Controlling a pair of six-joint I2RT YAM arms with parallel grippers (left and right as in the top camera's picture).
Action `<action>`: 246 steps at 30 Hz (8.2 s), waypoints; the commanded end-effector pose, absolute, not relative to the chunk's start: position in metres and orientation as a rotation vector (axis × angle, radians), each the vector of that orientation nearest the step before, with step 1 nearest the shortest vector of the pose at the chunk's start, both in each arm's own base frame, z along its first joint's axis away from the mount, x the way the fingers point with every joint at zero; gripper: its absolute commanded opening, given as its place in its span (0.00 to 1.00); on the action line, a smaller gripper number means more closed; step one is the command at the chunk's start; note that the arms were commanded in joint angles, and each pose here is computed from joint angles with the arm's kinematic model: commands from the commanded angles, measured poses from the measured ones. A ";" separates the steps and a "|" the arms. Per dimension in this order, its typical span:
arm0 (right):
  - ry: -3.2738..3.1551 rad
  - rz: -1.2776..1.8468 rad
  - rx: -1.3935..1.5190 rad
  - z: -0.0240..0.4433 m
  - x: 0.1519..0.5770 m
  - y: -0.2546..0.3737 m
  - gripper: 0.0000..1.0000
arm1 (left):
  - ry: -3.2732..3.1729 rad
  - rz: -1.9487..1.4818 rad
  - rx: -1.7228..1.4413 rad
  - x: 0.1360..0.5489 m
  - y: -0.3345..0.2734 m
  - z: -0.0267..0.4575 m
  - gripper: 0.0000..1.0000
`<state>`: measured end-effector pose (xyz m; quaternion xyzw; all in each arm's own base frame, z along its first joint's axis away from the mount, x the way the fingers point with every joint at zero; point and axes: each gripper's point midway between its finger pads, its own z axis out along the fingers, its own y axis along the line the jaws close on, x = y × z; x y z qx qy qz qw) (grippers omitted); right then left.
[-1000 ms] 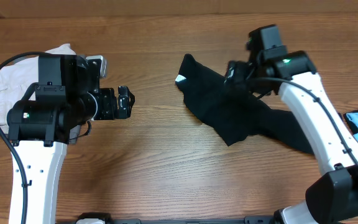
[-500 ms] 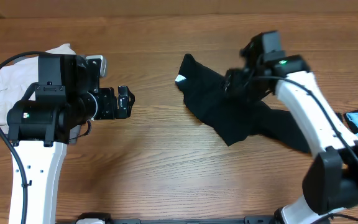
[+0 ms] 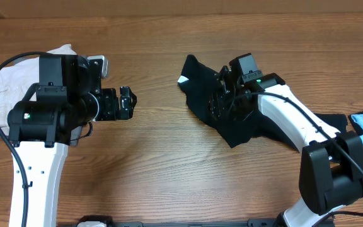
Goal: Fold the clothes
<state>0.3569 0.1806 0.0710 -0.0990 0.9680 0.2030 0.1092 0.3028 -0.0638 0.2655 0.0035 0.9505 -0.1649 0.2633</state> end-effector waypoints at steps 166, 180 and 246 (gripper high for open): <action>2.678 0.678 -0.079 0.214 0.355 0.143 0.15 | 2.175 -0.413 0.935 0.331 -0.178 0.385 0.04; 2.335 1.046 -0.574 0.261 0.355 0.202 0.28 | 1.876 -0.344 0.558 0.328 -0.151 0.493 0.04; 2.244 1.052 -0.416 0.282 0.388 0.178 0.41 | 1.150 -0.300 1.430 0.185 -0.205 0.536 0.04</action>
